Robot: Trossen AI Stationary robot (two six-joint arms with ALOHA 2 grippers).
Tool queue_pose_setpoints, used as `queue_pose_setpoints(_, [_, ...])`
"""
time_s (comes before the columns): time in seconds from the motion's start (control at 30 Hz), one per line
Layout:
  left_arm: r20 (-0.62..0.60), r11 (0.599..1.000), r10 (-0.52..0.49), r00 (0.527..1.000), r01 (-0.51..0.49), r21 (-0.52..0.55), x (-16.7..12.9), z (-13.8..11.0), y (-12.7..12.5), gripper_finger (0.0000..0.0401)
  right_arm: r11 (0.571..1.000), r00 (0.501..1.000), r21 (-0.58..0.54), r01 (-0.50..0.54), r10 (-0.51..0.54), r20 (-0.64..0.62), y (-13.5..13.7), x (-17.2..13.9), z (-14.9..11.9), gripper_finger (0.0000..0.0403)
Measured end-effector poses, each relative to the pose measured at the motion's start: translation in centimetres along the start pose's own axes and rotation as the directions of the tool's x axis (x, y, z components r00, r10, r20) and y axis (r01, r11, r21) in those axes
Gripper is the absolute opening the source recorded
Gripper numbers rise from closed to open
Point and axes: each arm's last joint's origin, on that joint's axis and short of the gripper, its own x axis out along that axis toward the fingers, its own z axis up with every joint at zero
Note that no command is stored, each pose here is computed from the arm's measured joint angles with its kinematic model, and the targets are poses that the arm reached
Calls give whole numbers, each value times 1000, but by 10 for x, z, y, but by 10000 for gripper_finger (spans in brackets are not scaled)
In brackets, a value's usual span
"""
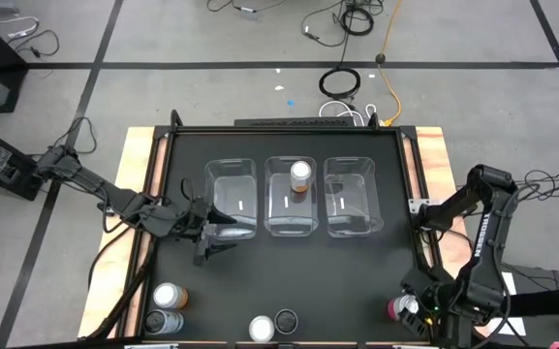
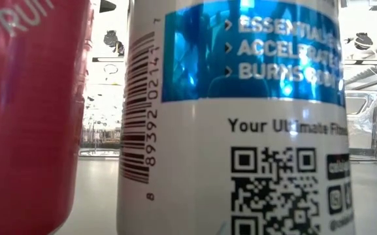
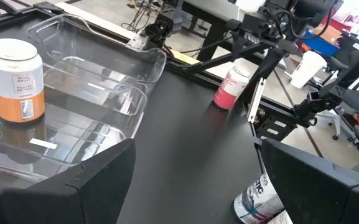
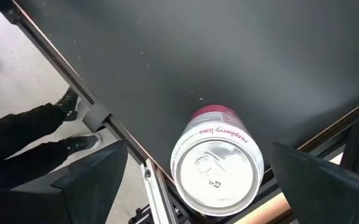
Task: Sort soda cans
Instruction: Put the right pink soda can into the right transparent bin
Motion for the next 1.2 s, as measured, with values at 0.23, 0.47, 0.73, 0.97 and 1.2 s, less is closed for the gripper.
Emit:
queue_pose_setpoints(0.23, [-1,1000,0,1000,0,0,0,0,0,354,991,990,-5,136,-136,-47,1,16,-8,384])
queue_pose_setpoints(0.47, [9,1000,17,1000,-17,1,0,0,1,354,990,988,-26,141,-142,-58,7,27,-14,384])
queue_pose_setpoints(0.73, [10,1000,18,1000,-18,0,0,0,1,354,981,980,-60,185,-189,-60,12,43,-20,380])
queue_pose_setpoints(0.97, [11,1000,19,1000,-19,0,0,0,1,354,978,976,-61,197,-202,-78,14,49,-23,356])
queue_pose_setpoints(1.2, [11,1000,18,1000,-18,0,0,0,1,354,979,976,-52,199,-203,-81,14,49,-25,289])
